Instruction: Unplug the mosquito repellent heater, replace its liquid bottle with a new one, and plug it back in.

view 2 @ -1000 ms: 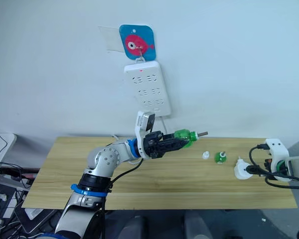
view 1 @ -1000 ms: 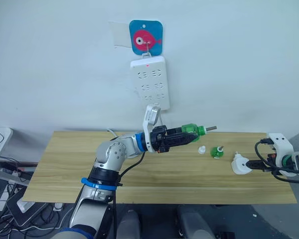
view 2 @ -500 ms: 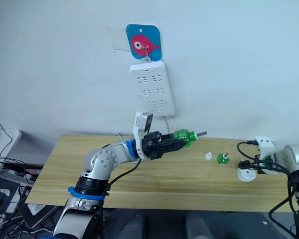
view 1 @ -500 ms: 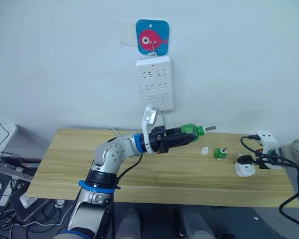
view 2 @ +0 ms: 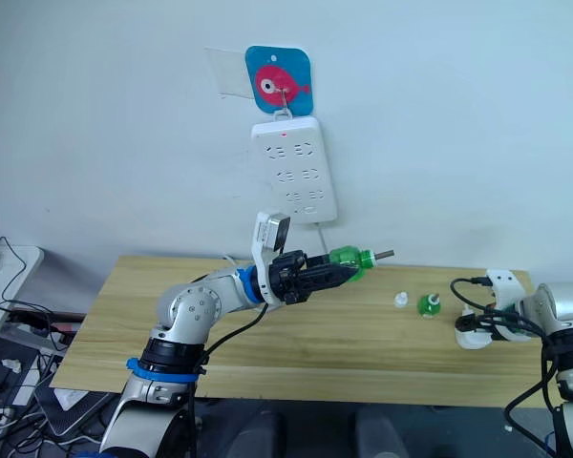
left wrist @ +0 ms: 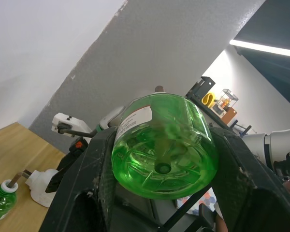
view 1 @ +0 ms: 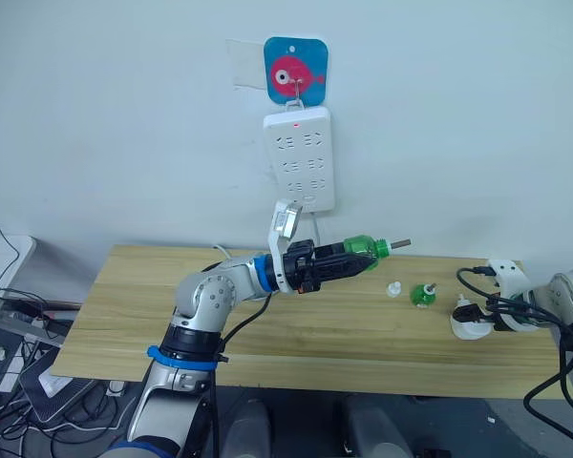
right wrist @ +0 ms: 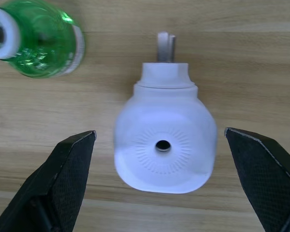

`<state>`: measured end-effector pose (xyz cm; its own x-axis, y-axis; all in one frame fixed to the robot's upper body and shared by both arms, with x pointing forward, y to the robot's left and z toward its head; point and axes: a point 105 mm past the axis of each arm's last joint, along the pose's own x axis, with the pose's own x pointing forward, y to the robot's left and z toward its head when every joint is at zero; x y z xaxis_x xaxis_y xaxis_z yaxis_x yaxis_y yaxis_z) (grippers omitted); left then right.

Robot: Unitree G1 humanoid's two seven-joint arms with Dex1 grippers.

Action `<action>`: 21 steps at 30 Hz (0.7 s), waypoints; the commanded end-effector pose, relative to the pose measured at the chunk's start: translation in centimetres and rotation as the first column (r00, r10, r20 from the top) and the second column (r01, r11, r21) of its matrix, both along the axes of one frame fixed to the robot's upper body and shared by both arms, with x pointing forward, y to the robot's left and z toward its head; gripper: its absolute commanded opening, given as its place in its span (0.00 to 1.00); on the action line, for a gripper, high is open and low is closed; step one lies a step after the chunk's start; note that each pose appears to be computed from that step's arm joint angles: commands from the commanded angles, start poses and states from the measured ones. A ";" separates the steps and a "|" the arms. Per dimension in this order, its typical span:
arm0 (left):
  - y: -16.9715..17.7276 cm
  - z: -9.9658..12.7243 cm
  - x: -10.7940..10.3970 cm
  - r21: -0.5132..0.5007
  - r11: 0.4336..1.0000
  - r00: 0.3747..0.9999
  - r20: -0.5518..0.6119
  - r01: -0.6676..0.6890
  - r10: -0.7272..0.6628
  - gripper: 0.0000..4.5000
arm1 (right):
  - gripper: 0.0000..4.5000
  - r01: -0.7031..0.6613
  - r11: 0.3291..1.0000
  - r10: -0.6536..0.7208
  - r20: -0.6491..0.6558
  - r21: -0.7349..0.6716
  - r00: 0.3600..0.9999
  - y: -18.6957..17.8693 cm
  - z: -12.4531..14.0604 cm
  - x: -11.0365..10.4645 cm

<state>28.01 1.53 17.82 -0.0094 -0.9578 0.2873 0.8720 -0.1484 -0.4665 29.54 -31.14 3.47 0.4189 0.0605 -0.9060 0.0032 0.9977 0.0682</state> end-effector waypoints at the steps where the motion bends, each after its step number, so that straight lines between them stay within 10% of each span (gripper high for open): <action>1: -0.2 1.2 -0.7 -0.028 0.999 0.999 0.043 0.030 -0.029 0.51 | 0.99 0.001 1.000 -0.001 0.025 0.008 1.000 -0.1 0.4 0.3; 21: -0.3 1.2 -0.7 -0.019 0.999 0.998 0.050 0.027 -0.026 0.51 | 0.99 -0.023 1.000 0.023 0.016 0.007 1.000 -0.5 -0.8 0.7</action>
